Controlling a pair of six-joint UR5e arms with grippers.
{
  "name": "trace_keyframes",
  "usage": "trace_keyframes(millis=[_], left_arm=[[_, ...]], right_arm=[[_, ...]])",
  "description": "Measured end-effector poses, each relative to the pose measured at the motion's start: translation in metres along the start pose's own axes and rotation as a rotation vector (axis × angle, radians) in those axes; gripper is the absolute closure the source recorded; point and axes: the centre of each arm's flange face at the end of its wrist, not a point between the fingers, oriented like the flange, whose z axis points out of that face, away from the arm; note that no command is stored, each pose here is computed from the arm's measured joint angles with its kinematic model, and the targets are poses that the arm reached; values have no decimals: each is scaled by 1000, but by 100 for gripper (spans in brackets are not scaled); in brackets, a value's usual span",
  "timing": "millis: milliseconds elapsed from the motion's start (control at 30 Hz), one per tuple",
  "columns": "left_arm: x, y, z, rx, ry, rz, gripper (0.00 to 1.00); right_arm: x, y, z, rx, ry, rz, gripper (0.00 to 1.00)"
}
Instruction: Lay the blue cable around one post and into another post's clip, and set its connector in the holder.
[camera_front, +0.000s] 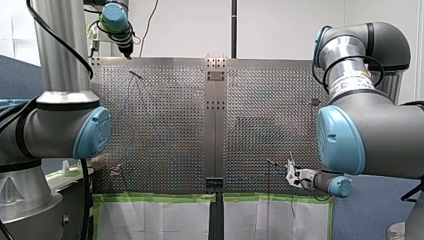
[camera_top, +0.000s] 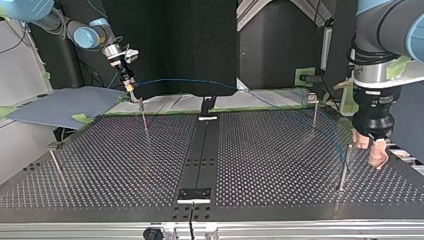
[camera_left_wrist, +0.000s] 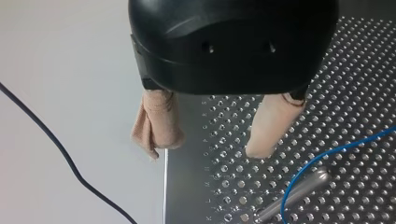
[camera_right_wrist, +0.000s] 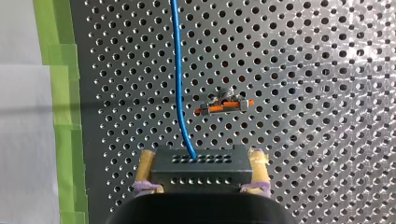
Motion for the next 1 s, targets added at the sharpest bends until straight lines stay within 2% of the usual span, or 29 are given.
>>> trace_keyframes(millis=[800, 1000], left_arm=[[0, 1, 0, -7, 3, 238, 0], [0, 1, 0, -12, 4, 274, 0]], right_arm=[[-1, -1, 0, 1, -6, -1, 100], [-1, -1, 0, 0, -6, -1, 100]])
